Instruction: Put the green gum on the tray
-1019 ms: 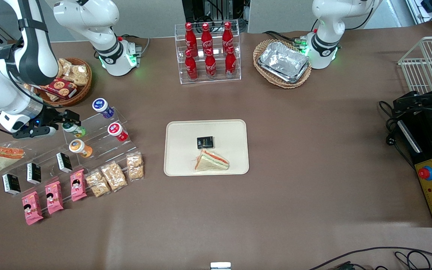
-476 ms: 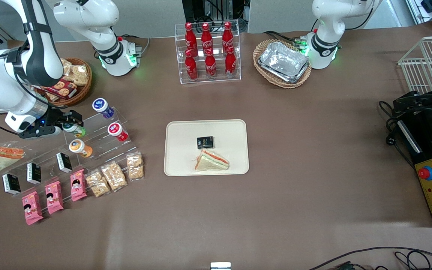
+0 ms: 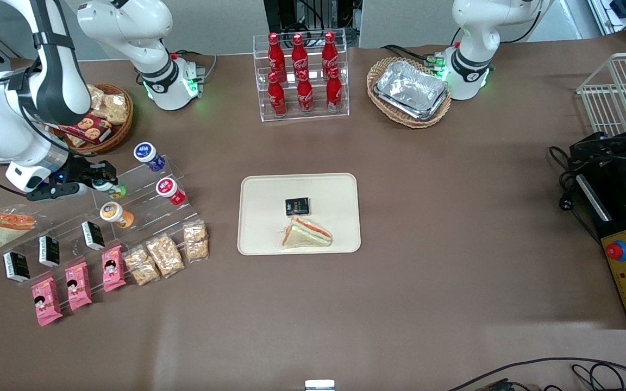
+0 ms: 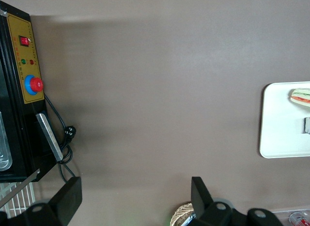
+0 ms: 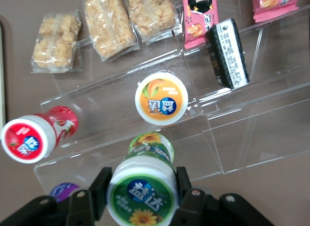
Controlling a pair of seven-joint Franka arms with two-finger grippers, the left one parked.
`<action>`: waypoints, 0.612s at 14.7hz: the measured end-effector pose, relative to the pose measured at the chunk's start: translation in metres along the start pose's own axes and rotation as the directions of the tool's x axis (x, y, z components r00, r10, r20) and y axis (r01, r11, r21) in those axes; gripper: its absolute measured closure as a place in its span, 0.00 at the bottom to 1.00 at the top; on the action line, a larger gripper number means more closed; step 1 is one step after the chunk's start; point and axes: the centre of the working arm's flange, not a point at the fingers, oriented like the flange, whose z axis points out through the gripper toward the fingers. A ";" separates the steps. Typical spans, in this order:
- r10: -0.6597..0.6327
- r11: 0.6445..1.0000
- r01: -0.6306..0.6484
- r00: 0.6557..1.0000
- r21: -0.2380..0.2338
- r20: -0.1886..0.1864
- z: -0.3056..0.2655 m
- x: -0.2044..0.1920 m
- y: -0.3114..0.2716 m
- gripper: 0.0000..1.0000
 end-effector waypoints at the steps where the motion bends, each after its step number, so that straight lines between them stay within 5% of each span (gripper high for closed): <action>1: -0.002 1.000 0.002 1.000 0.003 0.009 -0.011 0.003 0.000 0.41; 9: -0.028 0.999 0.027 0.998 0.023 0.061 -0.147 0.012 -0.013 0.41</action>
